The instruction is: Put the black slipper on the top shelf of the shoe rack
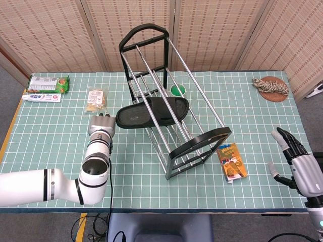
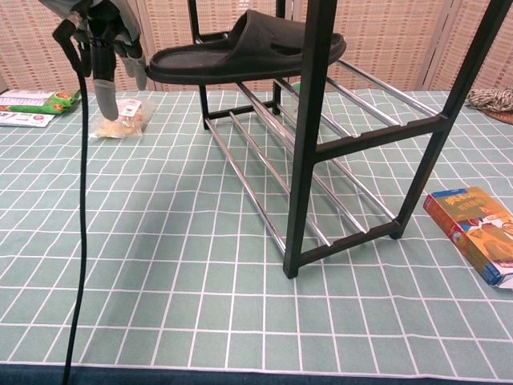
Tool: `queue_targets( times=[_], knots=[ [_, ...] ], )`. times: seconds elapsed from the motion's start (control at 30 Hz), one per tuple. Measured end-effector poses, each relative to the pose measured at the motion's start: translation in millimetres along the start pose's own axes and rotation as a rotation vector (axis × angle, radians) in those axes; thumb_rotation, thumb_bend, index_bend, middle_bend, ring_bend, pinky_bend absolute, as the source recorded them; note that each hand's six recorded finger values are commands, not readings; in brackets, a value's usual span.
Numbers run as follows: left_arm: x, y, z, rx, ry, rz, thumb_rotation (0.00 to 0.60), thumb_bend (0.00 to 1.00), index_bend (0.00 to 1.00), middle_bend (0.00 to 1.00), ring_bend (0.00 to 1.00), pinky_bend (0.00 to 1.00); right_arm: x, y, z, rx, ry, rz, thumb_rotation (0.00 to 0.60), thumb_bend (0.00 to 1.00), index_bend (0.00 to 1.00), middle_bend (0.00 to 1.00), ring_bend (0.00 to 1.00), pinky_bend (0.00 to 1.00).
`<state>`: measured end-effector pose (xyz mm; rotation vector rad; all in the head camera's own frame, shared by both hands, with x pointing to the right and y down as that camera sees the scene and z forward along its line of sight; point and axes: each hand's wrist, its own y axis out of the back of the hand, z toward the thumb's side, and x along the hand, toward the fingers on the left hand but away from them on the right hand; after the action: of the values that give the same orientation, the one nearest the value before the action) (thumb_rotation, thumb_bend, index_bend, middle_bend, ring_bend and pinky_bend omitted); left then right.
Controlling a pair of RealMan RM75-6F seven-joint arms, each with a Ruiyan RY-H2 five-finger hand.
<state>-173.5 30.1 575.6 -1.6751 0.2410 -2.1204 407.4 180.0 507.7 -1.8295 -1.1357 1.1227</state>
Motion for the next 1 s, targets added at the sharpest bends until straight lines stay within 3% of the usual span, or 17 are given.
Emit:
queue_targets(
  times=[1.0],
  knots=[
    [-7, 8, 34, 0.041, -0.034, 0.020, 0.600, 0.17, 0.14, 0.05, 0.00, 0.17, 1, 1, -2, 0.006, -0.010, 0.004, 0.600, 0.45, 0.00, 0.00, 0.00, 0.12]
  ],
)
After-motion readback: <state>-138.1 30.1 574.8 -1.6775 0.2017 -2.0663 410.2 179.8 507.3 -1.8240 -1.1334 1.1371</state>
